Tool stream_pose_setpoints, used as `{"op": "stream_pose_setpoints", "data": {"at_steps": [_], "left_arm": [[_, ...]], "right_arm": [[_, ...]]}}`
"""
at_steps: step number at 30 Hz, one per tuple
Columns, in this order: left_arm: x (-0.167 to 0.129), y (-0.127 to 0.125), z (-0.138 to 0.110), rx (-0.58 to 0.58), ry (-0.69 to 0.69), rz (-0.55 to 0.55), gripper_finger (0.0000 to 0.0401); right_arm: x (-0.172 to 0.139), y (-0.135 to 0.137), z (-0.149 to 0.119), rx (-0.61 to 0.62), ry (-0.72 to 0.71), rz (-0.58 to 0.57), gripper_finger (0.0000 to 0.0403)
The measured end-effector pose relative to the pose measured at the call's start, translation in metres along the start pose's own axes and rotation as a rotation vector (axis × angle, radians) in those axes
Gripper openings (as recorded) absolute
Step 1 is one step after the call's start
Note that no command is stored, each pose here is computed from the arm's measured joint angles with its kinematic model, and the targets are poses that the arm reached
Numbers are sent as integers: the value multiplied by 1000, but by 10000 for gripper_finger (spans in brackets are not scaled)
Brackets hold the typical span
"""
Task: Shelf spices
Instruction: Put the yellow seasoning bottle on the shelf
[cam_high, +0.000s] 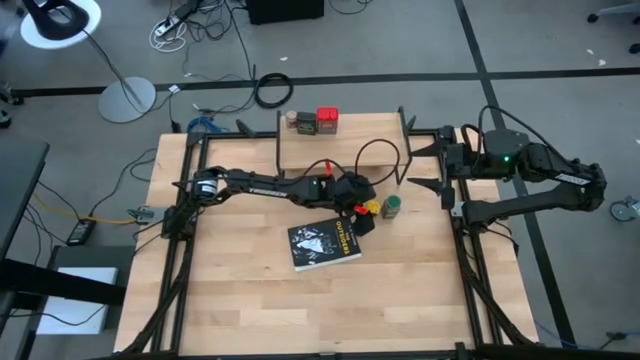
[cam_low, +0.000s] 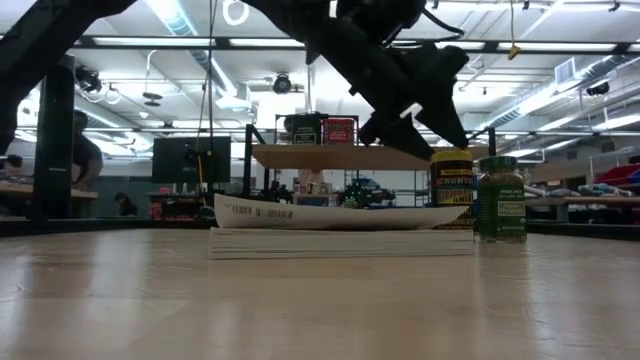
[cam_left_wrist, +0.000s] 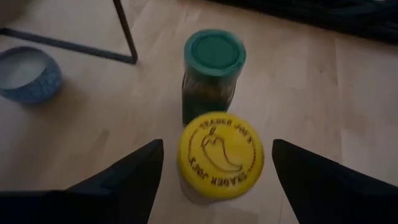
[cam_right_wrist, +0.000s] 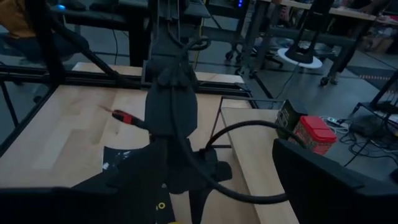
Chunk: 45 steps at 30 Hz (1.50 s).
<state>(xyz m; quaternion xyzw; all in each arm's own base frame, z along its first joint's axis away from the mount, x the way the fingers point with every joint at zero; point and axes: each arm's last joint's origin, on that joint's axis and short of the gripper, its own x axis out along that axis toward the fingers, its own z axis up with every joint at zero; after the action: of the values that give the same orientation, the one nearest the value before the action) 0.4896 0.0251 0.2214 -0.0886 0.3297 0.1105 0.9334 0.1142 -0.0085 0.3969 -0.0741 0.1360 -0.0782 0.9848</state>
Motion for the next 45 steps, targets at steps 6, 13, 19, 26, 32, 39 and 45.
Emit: {"op": "stream_pose_setpoints", "data": {"at_steps": [6,13,19,26,32,39,45], "left_arm": [[7,-1,-3,-1,-3,-4,305],[16,-1,-10,-1,14,-24,305],[24,-2,-14,-2,7,-42,301],[24,-3,-12,-2,-9,-46,251],[24,-3,-11,-1,-17,-47,217],[24,-3,-10,-2,-22,-44,218],[18,-8,-2,4,-27,-36,218]], "right_arm": [[0,0,0,11,4,0,291],[1,0,-1,10,8,1,291],[1,0,-1,11,8,1,291],[1,0,-1,11,11,1,291],[1,0,-1,12,10,1,291],[1,0,-1,12,10,0,291],[0,0,-1,12,8,0,290]]}}
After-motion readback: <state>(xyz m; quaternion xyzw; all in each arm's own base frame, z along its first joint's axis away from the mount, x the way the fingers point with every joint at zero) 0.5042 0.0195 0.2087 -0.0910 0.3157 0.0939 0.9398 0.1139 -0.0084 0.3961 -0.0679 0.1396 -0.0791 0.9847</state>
